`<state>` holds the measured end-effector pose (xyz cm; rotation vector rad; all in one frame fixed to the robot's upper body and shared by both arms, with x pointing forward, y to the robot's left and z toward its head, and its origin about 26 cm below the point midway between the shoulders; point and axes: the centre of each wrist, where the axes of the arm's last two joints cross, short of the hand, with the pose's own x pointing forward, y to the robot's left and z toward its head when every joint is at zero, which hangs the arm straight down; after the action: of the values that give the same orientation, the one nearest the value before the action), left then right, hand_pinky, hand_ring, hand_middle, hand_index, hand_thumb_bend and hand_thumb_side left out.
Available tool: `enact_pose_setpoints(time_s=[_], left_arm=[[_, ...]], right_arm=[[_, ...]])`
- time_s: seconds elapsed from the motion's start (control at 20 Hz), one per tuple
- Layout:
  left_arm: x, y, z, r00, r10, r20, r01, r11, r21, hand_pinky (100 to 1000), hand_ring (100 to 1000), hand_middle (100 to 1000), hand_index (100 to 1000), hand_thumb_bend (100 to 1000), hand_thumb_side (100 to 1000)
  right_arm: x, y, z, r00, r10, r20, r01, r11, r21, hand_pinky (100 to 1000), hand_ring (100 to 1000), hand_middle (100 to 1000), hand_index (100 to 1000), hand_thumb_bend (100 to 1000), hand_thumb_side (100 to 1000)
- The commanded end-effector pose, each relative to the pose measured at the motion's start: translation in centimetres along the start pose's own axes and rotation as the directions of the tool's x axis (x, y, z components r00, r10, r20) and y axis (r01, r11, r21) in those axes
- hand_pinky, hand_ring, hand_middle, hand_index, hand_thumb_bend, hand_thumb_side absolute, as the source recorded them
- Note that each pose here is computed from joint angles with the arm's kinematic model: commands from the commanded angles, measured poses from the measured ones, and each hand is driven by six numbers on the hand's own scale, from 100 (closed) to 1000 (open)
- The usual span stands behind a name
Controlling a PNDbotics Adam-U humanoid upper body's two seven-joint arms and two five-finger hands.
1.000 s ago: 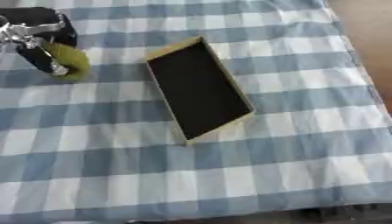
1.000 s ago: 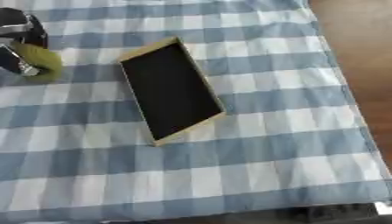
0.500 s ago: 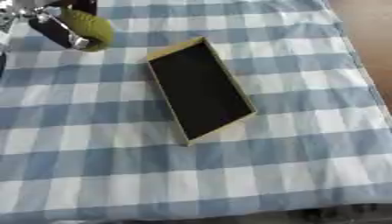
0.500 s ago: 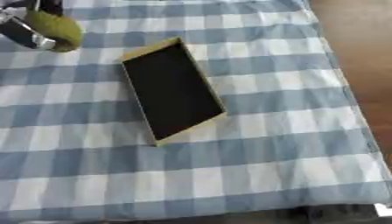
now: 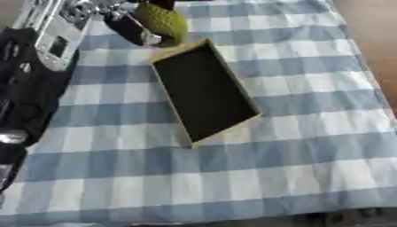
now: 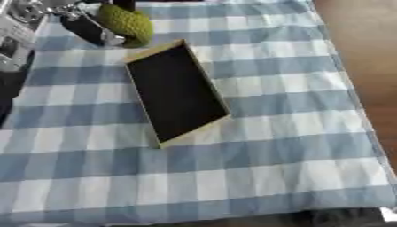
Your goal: Pick up objects on the table and place them in the box.
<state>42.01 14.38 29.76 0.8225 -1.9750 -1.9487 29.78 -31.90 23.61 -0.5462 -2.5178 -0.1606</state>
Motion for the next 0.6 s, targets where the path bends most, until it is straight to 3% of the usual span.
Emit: enact_pose_setpoints(time_s=[0.05, 0.3, 0.6], left_arm=[[0.9, 0.8, -1.2, 0.999, -0.006, 0.038, 0.005, 1.0, 0.022, 399, 456, 399, 471, 289, 100], [2.1, -1.1, -2.3, 0.994, 0.051, 0.1, -0.051, 0.999, -0.003, 418, 466, 417, 482, 268, 100], [1.9, -3.9, -2.6, 0.991, 0.101, 0.082, -0.093, 0.991, -0.096, 475, 506, 464, 537, 322, 100]], right_arm=[[0.7, -0.3, -0.7, 0.999, -0.001, 0.033, 0.002, 1.0, -0.008, 785, 648, 609, 665, 100, 596], [0.7, -0.3, -0.7, 0.999, 0.0, 0.035, 0.001, 1.0, -0.012, 785, 648, 609, 665, 100, 595], [0.7, -0.3, -0.7, 0.999, 0.002, 0.036, -0.001, 1.0, -0.014, 784, 648, 608, 665, 100, 594]])
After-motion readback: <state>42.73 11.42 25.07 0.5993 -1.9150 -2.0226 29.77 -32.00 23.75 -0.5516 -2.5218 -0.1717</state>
